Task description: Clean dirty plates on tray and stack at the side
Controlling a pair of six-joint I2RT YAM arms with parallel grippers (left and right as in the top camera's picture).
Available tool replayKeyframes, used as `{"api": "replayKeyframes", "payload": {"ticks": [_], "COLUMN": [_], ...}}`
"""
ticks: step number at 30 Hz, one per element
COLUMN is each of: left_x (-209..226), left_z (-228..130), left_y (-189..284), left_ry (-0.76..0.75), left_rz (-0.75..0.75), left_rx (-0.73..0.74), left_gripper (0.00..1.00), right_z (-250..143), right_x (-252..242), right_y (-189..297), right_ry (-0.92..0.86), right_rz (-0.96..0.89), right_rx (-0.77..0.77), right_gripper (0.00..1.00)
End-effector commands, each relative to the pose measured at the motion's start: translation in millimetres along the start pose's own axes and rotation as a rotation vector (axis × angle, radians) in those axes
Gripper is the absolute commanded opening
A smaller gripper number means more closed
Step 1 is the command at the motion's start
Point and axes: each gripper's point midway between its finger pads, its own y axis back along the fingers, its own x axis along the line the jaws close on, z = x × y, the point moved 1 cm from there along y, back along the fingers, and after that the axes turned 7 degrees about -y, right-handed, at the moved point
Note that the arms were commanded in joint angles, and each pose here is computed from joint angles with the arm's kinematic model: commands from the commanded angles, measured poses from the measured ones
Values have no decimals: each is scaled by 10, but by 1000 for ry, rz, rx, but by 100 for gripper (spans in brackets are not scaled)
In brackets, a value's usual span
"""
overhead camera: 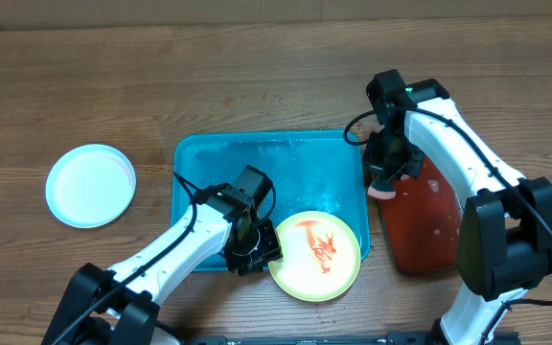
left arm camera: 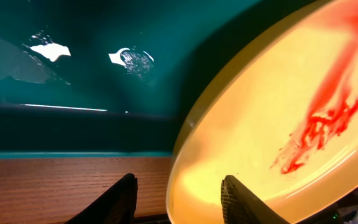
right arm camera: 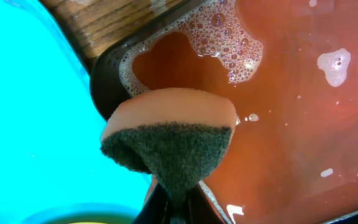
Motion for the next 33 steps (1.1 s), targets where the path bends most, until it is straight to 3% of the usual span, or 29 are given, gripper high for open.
{"api": "replayKeyframes", "payload": {"ticks": [1,8,15,18,29,33], "left_x": [-52,-147,-139,-143,-296,-324], "left_z": [-40,-34,-64,-58,48,231], "left_y": [16,-108,-273,-276,-125,113], "left_ry": [15,18,42,42,-90,-145], "left_rz": [-29,-76,-79,-80,-92,5], "left_rx": [8,67,147,146,104,9], "left_gripper": [45,40,19,4,5,4], "right_z": [6,5,5,5,6,10], "right_x": [5,4,4,4,5,9], "right_y": [0,0,0,0,0,0], "right_ry": [-2,-2,-2,-2,-2,-2], "right_rz": [7,7,7,7,7,9], "right_rx": [2,3,3,3,2,0], "right_gripper": [4,4,4,4,4,4]}}
